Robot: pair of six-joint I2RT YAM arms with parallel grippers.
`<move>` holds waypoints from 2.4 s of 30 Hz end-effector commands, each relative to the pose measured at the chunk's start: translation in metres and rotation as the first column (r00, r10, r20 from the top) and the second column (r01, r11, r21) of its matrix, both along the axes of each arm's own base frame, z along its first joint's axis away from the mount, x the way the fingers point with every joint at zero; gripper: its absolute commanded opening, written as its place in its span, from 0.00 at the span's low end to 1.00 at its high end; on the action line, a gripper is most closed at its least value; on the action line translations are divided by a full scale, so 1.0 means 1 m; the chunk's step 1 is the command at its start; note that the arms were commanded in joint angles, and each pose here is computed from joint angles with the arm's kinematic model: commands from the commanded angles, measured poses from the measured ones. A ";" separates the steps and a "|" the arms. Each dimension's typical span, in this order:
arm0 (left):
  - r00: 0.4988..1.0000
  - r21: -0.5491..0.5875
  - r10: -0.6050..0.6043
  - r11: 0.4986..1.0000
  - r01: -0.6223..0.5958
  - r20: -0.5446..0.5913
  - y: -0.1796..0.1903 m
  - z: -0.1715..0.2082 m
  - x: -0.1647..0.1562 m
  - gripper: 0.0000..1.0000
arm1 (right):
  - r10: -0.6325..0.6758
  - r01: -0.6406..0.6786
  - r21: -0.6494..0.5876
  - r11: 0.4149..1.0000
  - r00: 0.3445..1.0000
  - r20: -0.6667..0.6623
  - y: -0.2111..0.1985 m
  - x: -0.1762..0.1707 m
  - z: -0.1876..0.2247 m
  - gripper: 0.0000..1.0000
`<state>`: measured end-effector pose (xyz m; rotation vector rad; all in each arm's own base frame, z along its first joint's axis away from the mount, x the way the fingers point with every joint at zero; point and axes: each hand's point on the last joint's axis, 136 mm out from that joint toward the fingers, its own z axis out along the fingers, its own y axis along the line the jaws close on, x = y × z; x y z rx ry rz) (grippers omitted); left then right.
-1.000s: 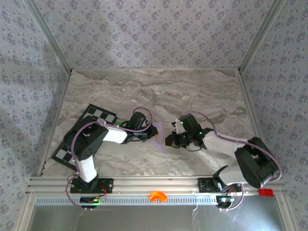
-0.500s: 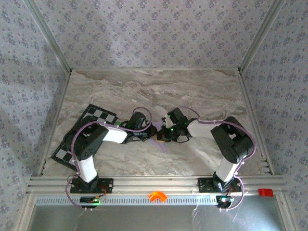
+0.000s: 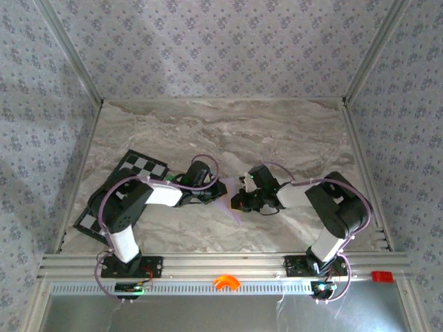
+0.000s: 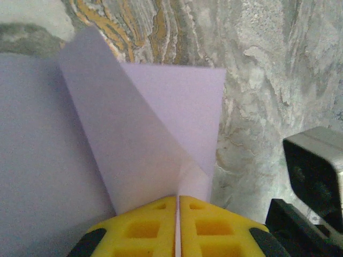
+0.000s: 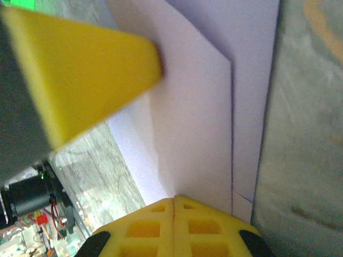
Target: Fold a paper plane with a square sheet of paper (pick it up from the middle)
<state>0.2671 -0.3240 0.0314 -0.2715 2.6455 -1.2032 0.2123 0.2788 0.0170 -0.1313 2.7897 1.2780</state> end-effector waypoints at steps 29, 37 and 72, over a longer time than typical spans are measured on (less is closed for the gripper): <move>0.997 0.143 0.077 0.987 -0.074 -0.017 0.032 -0.029 0.018 0.07 | -0.005 -0.036 -0.189 0.981 0.977 -0.213 -0.058 -0.062 -0.054 0.00; 0.994 0.193 0.106 0.976 -0.102 -0.012 0.043 -0.019 0.037 0.07 | 0.005 -0.045 -0.185 0.982 0.977 -0.213 -0.058 -0.064 -0.053 0.00; 0.994 0.146 -0.108 0.984 0.105 0.015 -0.014 -0.015 -0.014 0.08 | -0.002 -0.022 -0.121 0.992 0.981 -0.192 -0.046 -0.045 -0.034 0.00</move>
